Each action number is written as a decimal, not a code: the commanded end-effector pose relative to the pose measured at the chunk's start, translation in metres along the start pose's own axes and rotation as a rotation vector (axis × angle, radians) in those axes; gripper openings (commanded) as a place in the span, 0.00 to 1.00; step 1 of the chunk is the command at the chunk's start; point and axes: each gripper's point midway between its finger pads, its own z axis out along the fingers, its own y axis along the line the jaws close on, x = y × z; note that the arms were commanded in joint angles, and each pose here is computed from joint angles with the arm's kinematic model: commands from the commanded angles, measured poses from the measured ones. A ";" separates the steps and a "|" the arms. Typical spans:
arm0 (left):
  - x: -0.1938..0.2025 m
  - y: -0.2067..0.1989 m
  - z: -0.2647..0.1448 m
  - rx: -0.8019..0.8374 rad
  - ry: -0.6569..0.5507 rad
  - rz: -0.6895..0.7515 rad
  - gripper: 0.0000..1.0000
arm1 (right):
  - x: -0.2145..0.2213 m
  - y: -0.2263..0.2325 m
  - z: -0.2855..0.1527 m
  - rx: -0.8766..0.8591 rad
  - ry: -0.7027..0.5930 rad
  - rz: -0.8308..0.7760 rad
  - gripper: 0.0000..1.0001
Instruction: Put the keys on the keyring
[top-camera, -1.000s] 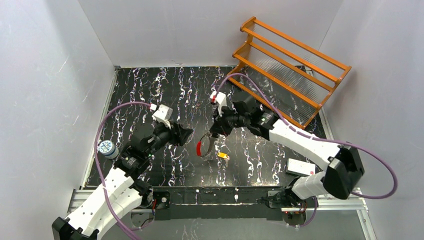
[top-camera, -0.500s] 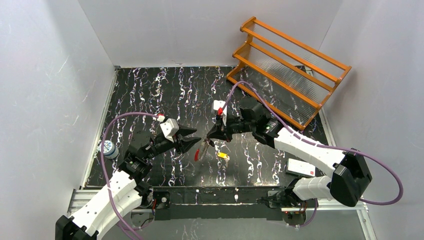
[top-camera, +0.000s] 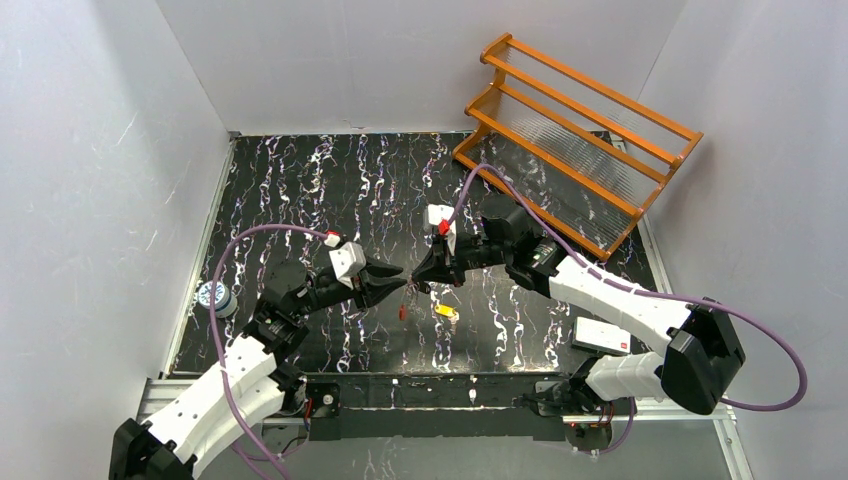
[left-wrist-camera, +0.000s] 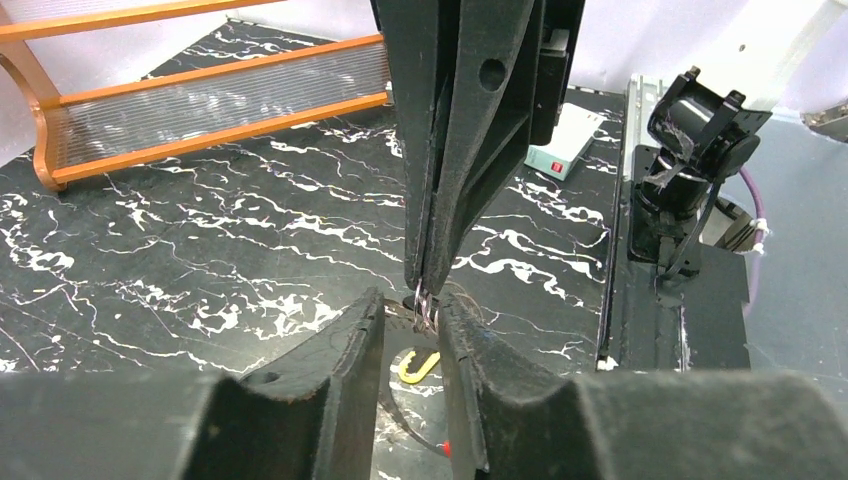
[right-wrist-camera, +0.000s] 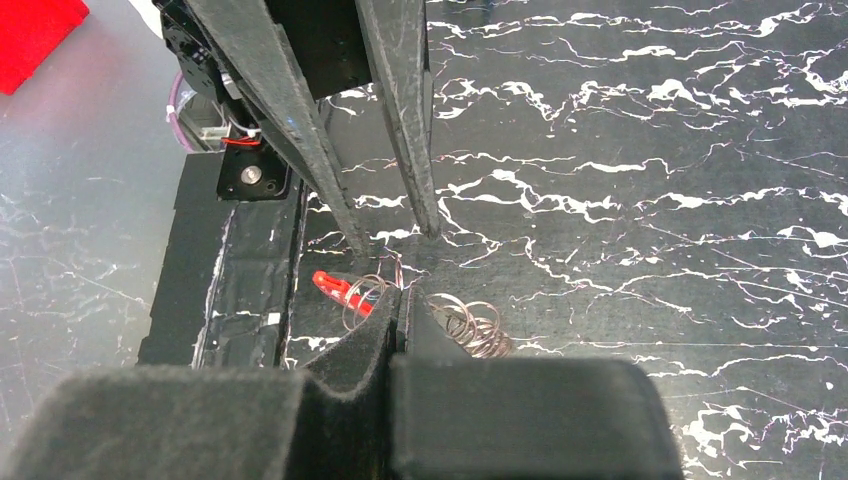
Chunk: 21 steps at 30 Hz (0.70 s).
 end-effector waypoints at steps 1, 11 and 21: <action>0.001 -0.007 0.003 0.043 -0.005 0.029 0.22 | -0.026 0.008 -0.005 -0.026 -0.080 -0.083 0.01; 0.015 -0.009 0.010 0.059 0.035 0.030 0.05 | -0.028 0.010 -0.005 -0.037 -0.086 -0.078 0.01; 0.016 0.003 0.002 -0.017 0.085 0.086 0.00 | -0.040 0.003 -0.013 0.043 -0.121 -0.103 0.39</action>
